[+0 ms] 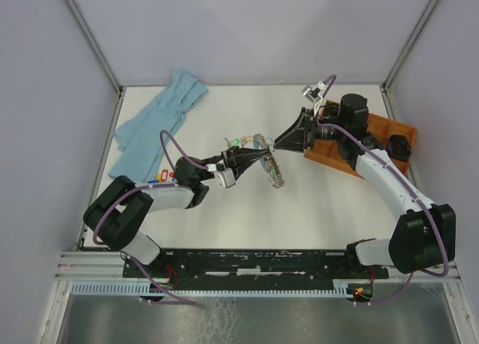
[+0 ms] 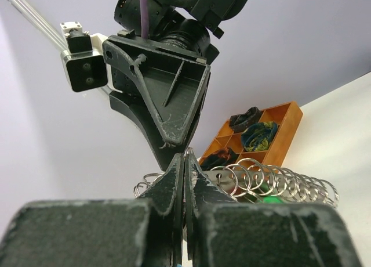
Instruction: Remove the keys from the keyring
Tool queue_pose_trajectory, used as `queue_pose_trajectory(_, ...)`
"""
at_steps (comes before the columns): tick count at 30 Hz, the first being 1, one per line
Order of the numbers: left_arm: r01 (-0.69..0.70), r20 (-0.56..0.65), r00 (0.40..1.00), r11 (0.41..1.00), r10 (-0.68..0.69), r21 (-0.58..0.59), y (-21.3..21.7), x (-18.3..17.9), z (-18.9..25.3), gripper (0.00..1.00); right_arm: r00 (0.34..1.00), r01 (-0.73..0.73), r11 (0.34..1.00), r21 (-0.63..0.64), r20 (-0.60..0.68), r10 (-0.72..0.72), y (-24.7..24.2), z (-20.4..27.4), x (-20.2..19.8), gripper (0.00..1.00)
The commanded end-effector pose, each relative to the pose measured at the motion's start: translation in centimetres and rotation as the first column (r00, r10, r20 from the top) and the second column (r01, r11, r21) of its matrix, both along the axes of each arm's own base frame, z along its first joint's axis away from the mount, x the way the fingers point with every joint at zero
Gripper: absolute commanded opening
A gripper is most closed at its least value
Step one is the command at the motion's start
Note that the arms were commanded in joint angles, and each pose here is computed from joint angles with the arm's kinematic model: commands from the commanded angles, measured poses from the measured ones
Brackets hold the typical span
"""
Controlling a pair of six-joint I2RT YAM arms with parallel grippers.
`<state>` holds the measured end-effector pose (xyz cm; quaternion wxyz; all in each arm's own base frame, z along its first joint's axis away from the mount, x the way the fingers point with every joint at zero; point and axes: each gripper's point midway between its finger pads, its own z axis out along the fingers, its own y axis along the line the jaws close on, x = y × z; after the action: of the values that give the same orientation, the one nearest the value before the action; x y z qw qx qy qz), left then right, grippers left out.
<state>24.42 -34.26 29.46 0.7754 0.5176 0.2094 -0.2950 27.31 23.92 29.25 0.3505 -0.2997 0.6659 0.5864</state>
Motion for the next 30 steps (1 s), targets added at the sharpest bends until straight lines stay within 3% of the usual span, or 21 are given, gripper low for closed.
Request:
queue_pose_trajectory(1, -0.032, 0.188, 0.981, 0.991, 0.057, -0.134, 1.5, -1.3, 4.4, 0.03, 0.999, 0.014, 1.000, -0.026, 0.044, -0.013, 0.1, 0.2, 0.4, 0.45)
queue_pose_trajectory(13, 0.000, 0.195, 0.980, 0.993, 0.024, -0.118, 1.3, -1.7, 4.3, 0.03, 0.998, 0.008, 1.000, 0.000, 0.067, -0.008, 0.1, 0.9, 0.3, 0.51)
queue_pose_trajectory(20, 0.000, 0.203, 0.979, 0.993, 0.024, -0.116, 1.3, -1.9, 4.2, 0.03, 0.997, -0.011, 1.000, 0.002, 0.082, 0.011, 0.1, 1.0, 0.0, 0.35)
queue_pose_trajectory(23, 0.002, 0.213, 0.977, 0.994, 0.022, -0.109, 1.3, -2.0, 4.1, 0.03, 0.996, -0.013, 1.000, 0.002, 0.086, 0.013, 0.0, 1.1, -0.1, 0.33)
queue_pose_trajectory(27, 0.006, 0.229, 0.973, 0.995, 0.017, -0.100, 1.2, -2.2, 3.9, 0.03, 0.996, -0.006, 1.000, -0.002, 0.084, 0.006, 0.0, 1.0, 0.0, 0.36)
queue_pose_trajectory(30, 0.011, 0.234, 0.972, 0.995, 0.012, -0.097, 1.3, -2.3, 3.9, 0.03, 0.997, 0.007, 1.000, -0.014, 0.078, -0.006, 0.0, 0.6, 0.3, 0.44)
